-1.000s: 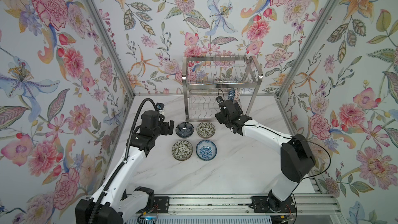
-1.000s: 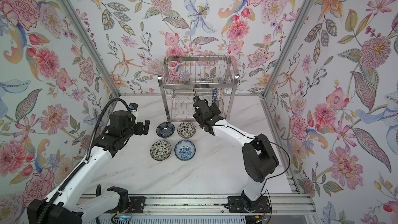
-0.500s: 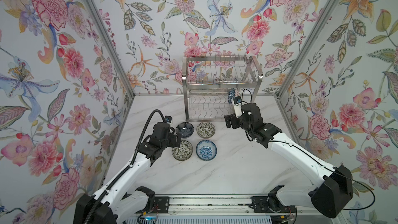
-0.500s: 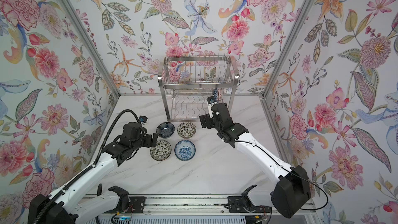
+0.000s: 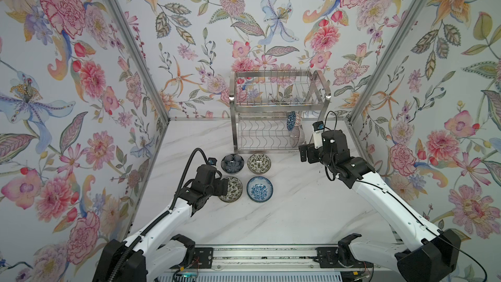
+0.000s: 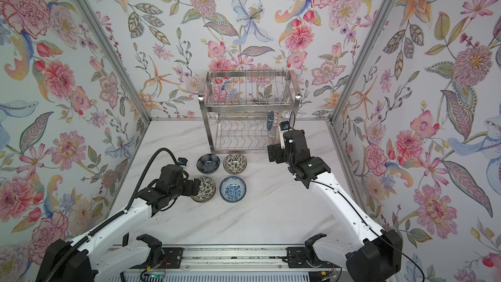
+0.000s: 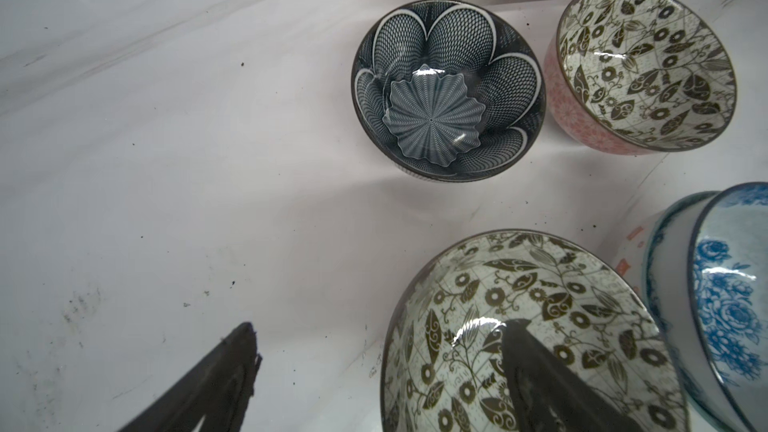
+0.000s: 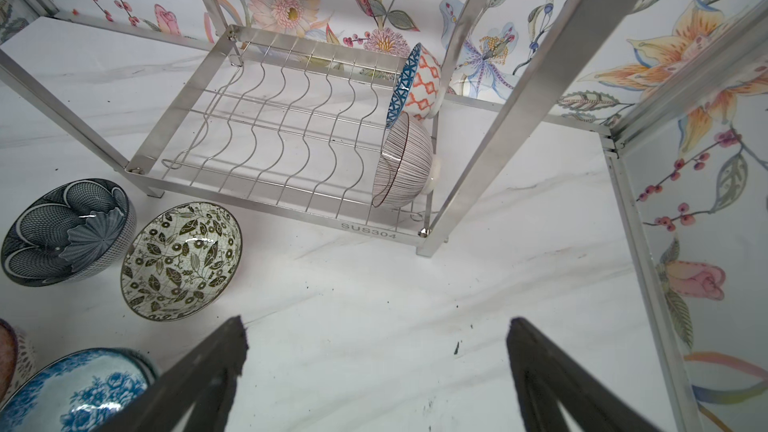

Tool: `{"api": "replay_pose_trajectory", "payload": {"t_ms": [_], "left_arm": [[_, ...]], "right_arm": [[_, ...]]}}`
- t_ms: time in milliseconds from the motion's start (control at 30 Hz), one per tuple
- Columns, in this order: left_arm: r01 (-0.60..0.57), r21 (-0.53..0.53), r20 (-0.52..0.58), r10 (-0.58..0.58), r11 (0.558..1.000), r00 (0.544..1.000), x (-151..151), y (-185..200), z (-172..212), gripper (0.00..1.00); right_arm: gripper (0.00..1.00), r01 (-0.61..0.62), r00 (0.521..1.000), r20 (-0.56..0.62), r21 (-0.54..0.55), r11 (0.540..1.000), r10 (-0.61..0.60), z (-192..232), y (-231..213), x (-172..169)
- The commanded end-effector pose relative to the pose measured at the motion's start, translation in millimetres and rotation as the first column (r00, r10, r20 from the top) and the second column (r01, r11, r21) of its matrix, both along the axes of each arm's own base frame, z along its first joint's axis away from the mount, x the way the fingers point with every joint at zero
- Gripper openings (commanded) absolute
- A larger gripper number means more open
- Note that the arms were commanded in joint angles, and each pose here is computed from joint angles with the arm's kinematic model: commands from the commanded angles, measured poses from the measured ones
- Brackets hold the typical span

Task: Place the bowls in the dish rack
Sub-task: 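Withdraw the right gripper from the rack while the left gripper moves toward the green-leaf bowl, then grasp the rim of the green-leaf bowl with the left gripper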

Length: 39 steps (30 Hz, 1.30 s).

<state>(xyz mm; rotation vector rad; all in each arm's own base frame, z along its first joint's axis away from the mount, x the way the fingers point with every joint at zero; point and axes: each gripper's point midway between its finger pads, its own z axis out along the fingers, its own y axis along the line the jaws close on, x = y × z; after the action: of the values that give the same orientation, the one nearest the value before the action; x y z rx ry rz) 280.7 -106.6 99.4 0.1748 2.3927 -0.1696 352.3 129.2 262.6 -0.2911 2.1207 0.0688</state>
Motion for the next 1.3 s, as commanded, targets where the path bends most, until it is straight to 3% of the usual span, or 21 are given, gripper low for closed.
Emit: {"api": "replay_pose_trajectory", "payload": {"t_ms": [0,467,1067,1267], "left_arm": [[0.016,-0.037,-0.007,-0.016,0.999,1.0,0.2,-9.0,-5.5,0.84],[0.014,-0.034,-0.027,-0.015,0.999,1.0,1.6,-10.4,-20.4,0.41],[0.014,-0.02,-0.036,-0.015,1.0,0.999,0.3,-8.5,-25.5,0.22],[0.018,-0.016,-0.04,-0.019,1.0,0.999,-0.1,-8.8,-24.1,0.11]], "right_arm": [[0.99,0.001,1.0,0.006,0.003,1.0,-0.001,11.3,-3.5,-3.4],[0.99,0.007,1.0,-0.009,-0.008,1.0,-0.007,5.4,-5.2,-0.3],[0.99,0.016,1.0,-0.016,-0.011,1.0,-0.016,2.1,-9.1,0.8],[0.99,0.019,1.0,-0.02,-0.015,1.0,-0.019,0.3,-10.2,1.3]]}}
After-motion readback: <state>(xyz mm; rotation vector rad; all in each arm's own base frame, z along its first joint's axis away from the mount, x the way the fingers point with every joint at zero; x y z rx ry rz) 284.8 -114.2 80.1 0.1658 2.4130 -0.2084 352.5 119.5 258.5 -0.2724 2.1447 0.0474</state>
